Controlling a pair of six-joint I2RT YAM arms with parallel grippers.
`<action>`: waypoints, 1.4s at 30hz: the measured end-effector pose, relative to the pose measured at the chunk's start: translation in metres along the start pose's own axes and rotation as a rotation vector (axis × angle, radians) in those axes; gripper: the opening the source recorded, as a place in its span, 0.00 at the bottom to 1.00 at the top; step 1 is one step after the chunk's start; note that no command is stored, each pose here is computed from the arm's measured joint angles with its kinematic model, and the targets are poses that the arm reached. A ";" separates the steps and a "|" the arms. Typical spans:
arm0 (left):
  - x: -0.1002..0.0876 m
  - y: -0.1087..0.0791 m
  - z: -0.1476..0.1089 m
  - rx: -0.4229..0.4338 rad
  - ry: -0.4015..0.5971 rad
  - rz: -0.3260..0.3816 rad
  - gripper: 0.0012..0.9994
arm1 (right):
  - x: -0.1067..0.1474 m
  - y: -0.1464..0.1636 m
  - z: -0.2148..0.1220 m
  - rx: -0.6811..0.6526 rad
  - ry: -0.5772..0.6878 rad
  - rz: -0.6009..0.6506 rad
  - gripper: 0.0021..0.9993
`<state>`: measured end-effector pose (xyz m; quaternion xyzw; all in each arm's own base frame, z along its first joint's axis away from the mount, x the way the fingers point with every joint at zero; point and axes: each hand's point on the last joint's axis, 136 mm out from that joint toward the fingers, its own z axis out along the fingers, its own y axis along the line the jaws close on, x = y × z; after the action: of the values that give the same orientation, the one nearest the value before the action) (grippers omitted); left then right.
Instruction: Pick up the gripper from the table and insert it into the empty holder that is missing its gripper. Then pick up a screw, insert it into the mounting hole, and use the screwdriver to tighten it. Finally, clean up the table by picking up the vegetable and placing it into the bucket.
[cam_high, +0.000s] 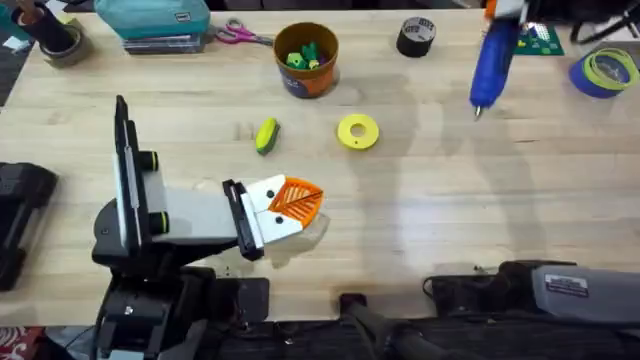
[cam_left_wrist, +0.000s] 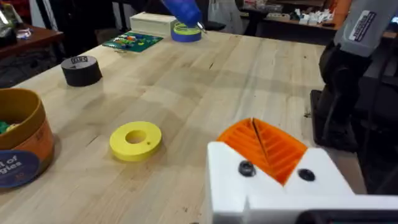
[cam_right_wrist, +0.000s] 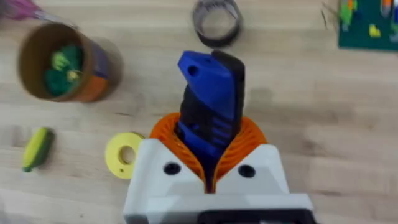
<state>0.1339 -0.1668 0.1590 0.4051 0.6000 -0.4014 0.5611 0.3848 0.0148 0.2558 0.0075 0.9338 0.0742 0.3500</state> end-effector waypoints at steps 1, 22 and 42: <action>0.000 0.000 0.000 0.000 0.000 0.000 0.01 | -0.007 0.007 -0.005 -0.018 -0.024 -0.011 0.02; 0.000 0.000 0.000 0.000 0.000 0.000 0.01 | -0.087 0.198 -0.158 -0.796 -0.629 -0.452 0.02; 0.000 0.000 0.000 0.000 0.000 0.000 0.01 | -0.029 0.310 -0.236 -1.278 -0.852 -0.726 0.02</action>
<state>0.1339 -0.1668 0.1590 0.4050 0.6001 -0.4015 0.5610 0.2399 0.2879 0.4948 -0.4645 0.4454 0.4614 0.6107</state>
